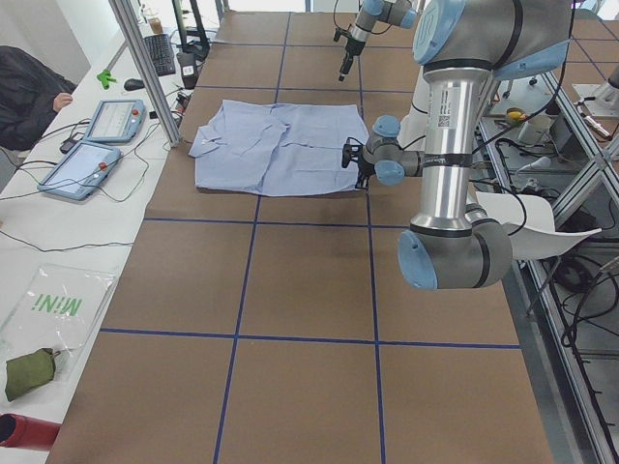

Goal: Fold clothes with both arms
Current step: 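Lower both grippers onto the hem corners and grasp them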

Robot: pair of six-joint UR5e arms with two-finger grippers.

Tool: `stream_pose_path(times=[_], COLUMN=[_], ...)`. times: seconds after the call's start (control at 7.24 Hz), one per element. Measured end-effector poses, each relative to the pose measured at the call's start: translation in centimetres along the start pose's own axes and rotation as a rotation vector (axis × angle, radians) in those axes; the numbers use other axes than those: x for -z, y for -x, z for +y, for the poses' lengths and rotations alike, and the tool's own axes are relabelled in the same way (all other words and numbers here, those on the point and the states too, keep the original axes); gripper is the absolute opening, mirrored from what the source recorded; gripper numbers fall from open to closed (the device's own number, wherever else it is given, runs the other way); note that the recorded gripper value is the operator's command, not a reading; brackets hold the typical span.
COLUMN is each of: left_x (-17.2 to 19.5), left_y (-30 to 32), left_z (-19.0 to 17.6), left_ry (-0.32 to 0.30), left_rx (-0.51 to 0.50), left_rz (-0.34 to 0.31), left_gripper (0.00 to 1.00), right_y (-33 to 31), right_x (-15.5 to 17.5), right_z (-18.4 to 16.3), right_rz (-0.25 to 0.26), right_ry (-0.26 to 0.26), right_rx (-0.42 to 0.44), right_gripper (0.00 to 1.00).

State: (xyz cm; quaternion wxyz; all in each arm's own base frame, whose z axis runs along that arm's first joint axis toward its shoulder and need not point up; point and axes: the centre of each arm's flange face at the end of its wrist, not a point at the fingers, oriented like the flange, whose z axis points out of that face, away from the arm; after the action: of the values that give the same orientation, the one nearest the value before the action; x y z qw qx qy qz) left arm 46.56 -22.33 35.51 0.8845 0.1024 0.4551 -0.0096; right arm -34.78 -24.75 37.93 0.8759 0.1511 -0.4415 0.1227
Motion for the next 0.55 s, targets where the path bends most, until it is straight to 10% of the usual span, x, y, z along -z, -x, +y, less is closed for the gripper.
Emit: stream_pose_path(times=[0.55], left_x=[1.2], left_y=[-1.7], left_z=[-0.4], left_ry=[-0.019], left_rx=[0.011], left_rz=[0.043], left_gripper=[0.0], right_y=[1.0], right_x=[-1.0], right_z=[3.8], right_rz=[0.006], right_ry=[-0.05], right_rx=[-0.123], right_gripper=[0.46])
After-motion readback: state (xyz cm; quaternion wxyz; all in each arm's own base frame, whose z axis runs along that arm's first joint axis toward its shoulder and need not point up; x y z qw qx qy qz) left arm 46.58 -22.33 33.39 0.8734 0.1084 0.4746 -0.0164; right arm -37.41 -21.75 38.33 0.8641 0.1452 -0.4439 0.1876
